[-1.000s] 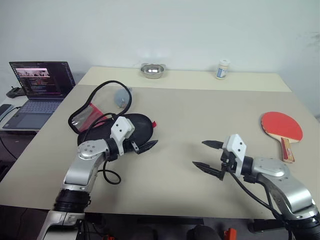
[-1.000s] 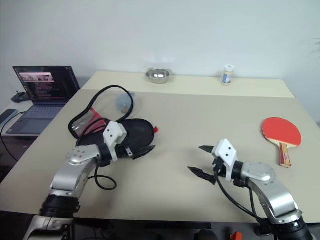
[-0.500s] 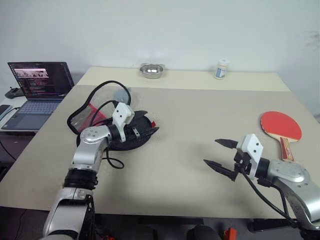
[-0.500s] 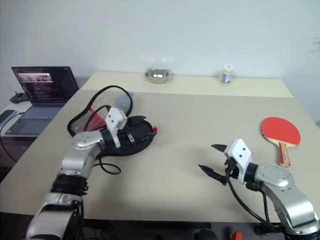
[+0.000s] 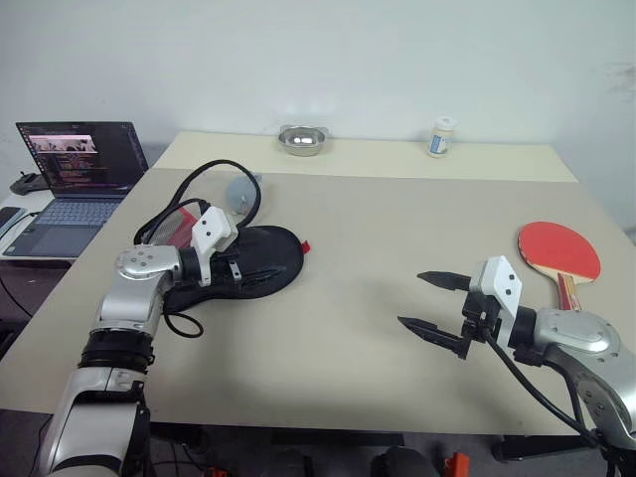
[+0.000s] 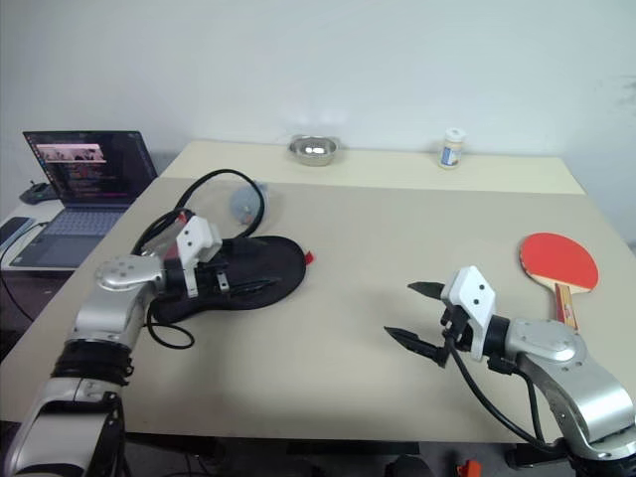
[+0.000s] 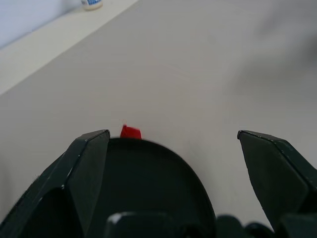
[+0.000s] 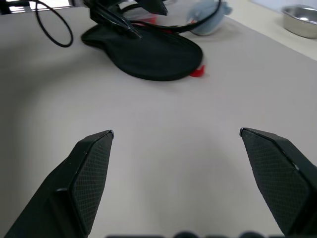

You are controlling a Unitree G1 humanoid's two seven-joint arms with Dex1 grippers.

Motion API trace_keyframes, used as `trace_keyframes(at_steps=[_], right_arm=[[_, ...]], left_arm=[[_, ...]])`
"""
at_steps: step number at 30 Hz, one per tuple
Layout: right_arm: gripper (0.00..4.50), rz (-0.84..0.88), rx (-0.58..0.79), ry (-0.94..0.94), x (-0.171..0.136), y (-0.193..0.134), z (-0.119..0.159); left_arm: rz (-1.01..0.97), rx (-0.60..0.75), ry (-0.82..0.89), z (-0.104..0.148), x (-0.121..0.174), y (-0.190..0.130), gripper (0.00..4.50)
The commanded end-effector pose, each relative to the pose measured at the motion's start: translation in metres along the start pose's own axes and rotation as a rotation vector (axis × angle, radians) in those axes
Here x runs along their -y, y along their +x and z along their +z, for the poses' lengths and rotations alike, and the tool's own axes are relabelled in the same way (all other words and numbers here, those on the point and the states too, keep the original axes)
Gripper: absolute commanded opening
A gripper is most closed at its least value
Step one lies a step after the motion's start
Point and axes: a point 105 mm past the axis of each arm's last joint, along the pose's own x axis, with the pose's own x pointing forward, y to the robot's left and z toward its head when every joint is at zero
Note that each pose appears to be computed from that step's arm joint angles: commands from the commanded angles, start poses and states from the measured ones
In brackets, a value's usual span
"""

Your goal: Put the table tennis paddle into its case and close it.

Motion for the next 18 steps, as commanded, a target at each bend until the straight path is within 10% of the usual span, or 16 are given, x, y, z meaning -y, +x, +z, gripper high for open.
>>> trace_keyframes(at_steps=[1, 18], right_arm=[[4.49, 0.061, 0.034, -0.023, -0.008, 0.003, 0.011], [4.49, 0.045, -0.019, -0.026, -0.003, -0.019, -0.002]], left_arm=[[0.003, 0.004, 0.054, 0.014, -0.001, -0.019, 4.50], [-0.114, 0.031, 0.038, 0.014, 0.042, 0.006, 4.50]])
